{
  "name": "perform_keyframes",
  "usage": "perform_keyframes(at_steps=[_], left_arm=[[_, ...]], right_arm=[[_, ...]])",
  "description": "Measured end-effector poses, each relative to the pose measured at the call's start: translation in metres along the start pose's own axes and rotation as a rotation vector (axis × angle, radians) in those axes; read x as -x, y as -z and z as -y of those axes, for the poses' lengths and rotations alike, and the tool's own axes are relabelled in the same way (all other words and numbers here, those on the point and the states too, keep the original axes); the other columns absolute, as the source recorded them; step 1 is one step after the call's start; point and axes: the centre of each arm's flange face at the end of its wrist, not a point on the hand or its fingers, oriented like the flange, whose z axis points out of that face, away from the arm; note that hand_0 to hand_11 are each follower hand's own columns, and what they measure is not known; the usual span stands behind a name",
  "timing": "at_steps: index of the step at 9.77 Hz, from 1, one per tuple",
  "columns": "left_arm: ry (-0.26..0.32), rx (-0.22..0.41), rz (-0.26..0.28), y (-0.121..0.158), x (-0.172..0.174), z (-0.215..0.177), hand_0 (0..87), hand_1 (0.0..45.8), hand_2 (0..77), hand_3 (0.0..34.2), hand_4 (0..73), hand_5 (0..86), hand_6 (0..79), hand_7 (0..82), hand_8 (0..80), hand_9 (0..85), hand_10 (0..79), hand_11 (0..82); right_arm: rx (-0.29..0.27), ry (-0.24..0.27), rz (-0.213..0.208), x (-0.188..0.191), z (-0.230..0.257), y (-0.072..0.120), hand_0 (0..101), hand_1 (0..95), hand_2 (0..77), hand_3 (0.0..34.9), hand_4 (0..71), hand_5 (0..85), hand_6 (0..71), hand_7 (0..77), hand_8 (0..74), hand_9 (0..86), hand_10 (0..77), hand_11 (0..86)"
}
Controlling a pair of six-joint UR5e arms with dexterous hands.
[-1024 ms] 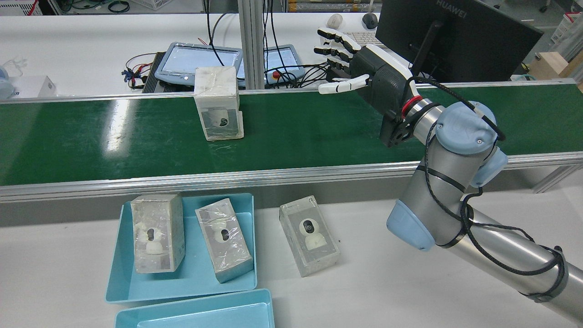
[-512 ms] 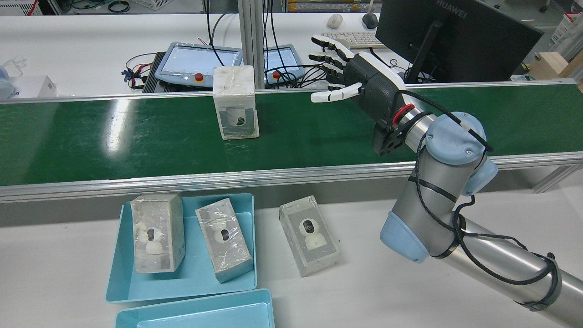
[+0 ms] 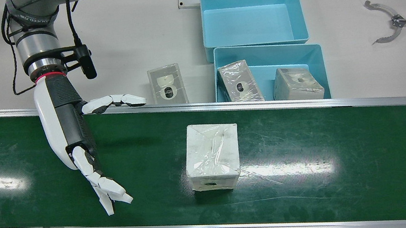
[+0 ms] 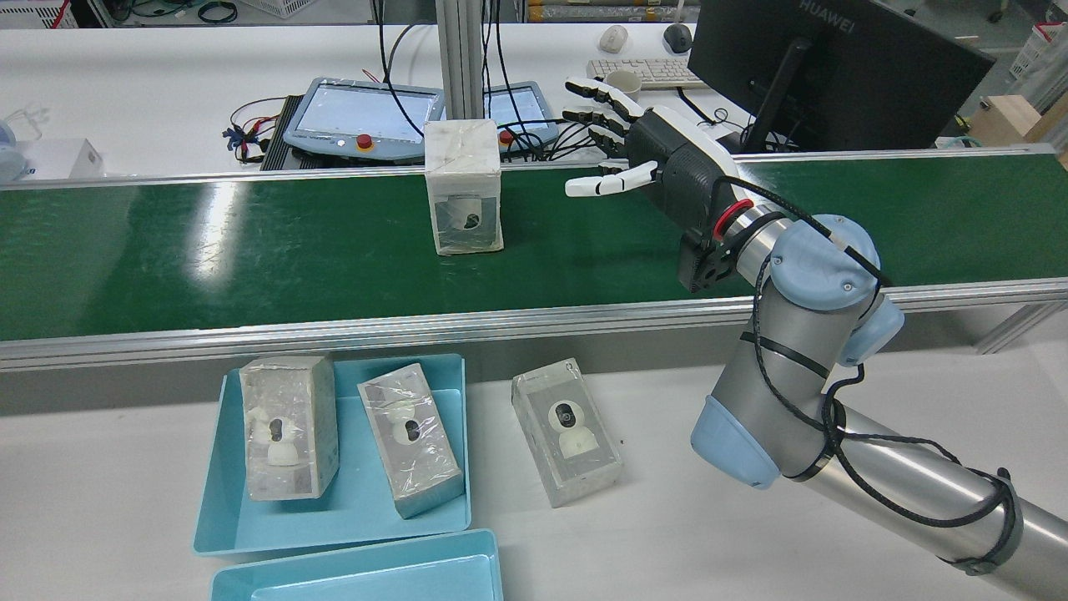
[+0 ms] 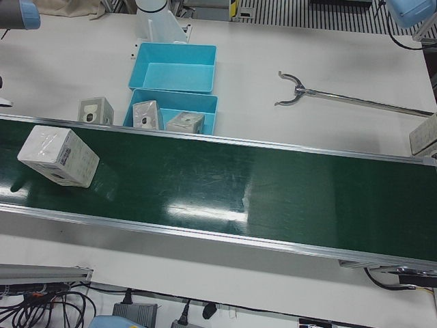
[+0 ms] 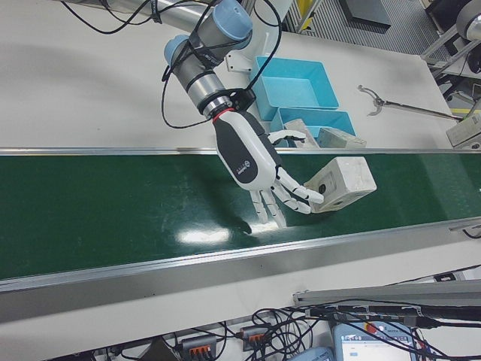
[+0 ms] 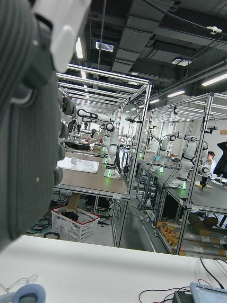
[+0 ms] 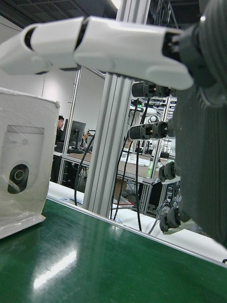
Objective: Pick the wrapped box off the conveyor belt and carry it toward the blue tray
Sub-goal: 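Hold the open right hand over the belt while the wrapped box approaches, then close the right hand fingers around the white wrapped box and lift it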
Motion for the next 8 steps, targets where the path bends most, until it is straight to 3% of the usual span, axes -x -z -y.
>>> perform_keyframes(at_steps=[8], left_arm=[[0.0,0.0,0.0,0.0,0.0,0.0,0.0,0.0,0.5,0.0,0.0,0.5,0.0,0.5,0.5,0.0,0.5,0.0]], right_arm=[[-0.012,0.0,0.0,-0.0104,0.0041,-0.008,45,13.6,19.6,30.1,4.9,19.6,0.0,19.6,1.1,6.0,2.7,6.5]])
